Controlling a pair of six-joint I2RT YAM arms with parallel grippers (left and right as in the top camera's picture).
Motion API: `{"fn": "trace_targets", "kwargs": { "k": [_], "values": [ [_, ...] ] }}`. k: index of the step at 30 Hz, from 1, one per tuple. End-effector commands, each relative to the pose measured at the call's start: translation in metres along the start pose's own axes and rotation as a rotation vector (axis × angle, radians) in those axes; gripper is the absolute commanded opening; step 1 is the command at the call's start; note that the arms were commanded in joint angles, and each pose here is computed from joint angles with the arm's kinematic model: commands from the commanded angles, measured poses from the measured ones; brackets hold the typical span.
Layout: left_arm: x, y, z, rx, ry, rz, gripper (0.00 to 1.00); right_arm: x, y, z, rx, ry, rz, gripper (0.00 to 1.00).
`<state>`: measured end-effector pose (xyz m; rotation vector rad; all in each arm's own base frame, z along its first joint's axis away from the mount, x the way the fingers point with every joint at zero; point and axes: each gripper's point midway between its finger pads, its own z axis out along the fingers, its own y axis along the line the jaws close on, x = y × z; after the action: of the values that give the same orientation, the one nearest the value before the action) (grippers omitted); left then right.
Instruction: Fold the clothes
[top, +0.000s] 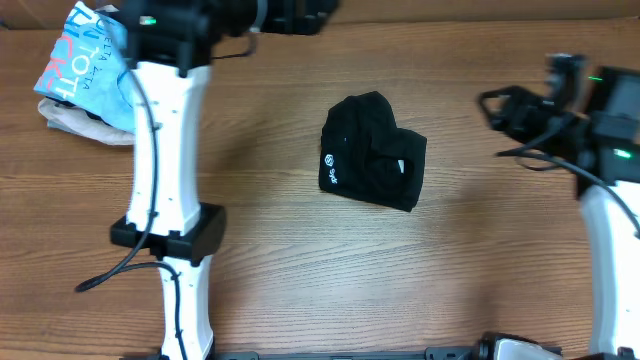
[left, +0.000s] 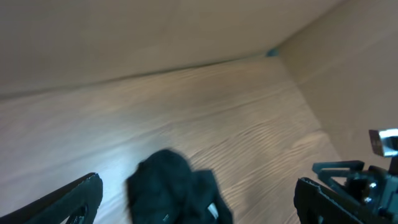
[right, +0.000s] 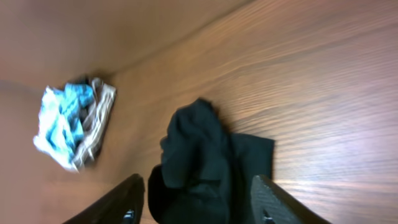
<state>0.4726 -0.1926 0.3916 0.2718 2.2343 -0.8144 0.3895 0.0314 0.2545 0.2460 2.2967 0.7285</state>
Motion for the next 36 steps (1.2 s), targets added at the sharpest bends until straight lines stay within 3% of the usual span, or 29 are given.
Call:
{"fn": "trace_targets", "kwargs": {
  "k": [1, 8, 15, 28, 36],
  "values": [
    [0.010, 0.016, -0.004, -0.019, 0.044, -0.024, 1.00, 0.021, 0.006, 0.042, 0.092, 0.070, -0.092, 0.63],
    [0.019, 0.042, -0.011, -0.096, 0.084, -0.023, 1.00, 0.077, 0.004, 0.118, 0.158, 0.259, -0.154, 0.63],
    [0.025, 0.056, -0.012, -0.178, 0.102, -0.033, 1.00, 0.125, -0.012, 0.152, 0.194, 0.422, -0.140, 0.62],
    [0.027, 0.060, -0.014, -0.203, 0.109, -0.037, 1.00, 0.156, 0.004, 0.159, 0.169, 0.492, -0.212, 0.63],
    [0.029, 0.060, -0.014, -0.205, 0.117, -0.041, 1.00, 0.156, 0.010, 0.165, 0.181, 0.465, -0.262, 0.63]
  ]
}}
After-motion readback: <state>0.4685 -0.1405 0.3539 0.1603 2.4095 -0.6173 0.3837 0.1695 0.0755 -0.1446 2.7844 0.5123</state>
